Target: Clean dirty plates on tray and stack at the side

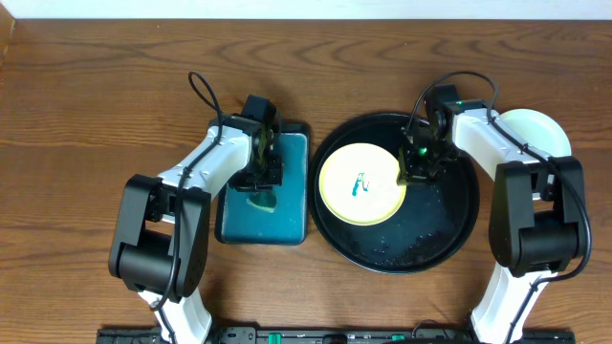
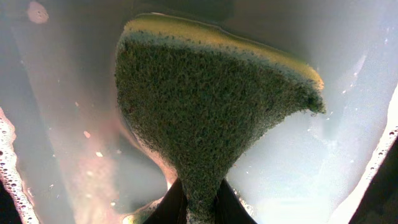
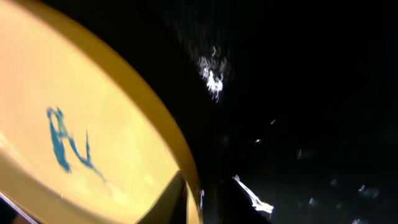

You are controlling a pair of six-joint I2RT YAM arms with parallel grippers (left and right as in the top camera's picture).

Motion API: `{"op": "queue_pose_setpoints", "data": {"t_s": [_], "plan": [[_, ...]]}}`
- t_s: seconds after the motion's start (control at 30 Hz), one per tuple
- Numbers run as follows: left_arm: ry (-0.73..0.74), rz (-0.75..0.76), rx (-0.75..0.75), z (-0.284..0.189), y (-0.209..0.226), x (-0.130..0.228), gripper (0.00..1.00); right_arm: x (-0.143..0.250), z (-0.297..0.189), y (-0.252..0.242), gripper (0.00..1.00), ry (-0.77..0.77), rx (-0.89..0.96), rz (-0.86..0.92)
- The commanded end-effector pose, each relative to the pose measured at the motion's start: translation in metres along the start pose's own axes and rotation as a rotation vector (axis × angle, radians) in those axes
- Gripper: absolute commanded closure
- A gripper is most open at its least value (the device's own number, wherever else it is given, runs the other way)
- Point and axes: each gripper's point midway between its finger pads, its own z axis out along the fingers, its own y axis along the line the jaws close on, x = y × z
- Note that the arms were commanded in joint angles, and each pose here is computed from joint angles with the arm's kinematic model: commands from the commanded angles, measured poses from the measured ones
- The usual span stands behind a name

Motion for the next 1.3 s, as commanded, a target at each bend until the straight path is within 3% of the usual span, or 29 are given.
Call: {"op": "queue_pose_setpoints", "data": {"t_s": [0.0,0.03,0.4,0.9,1.27], "plan": [[0.043,-0.013,-0.03,0.014,0.008,0.008,0.89,-0.013,0.004,-0.012,0.96,-0.043,0.066,-0.009],[0.043,-0.013,-0.03,0.014,0.008,0.009,0.89,-0.013,0.004,-0.012,0.99,-0.046,0.066,-0.01],[0.042,-0.013,-0.03,0.014,0.008,0.008,0.89,0.011,0.003,-0.025,0.99,0.044,0.14,0.064],[0.031,-0.011,-0.02,0.01,0.006,0.007,0.93,0.012,0.003,-0.025,0.99,0.049,0.14,0.064],[-0.203,0.016,0.053,-0.066,-0.01,-0.018,0.92,0.012,0.003,-0.026,0.99,0.048,0.14,0.065]]}}
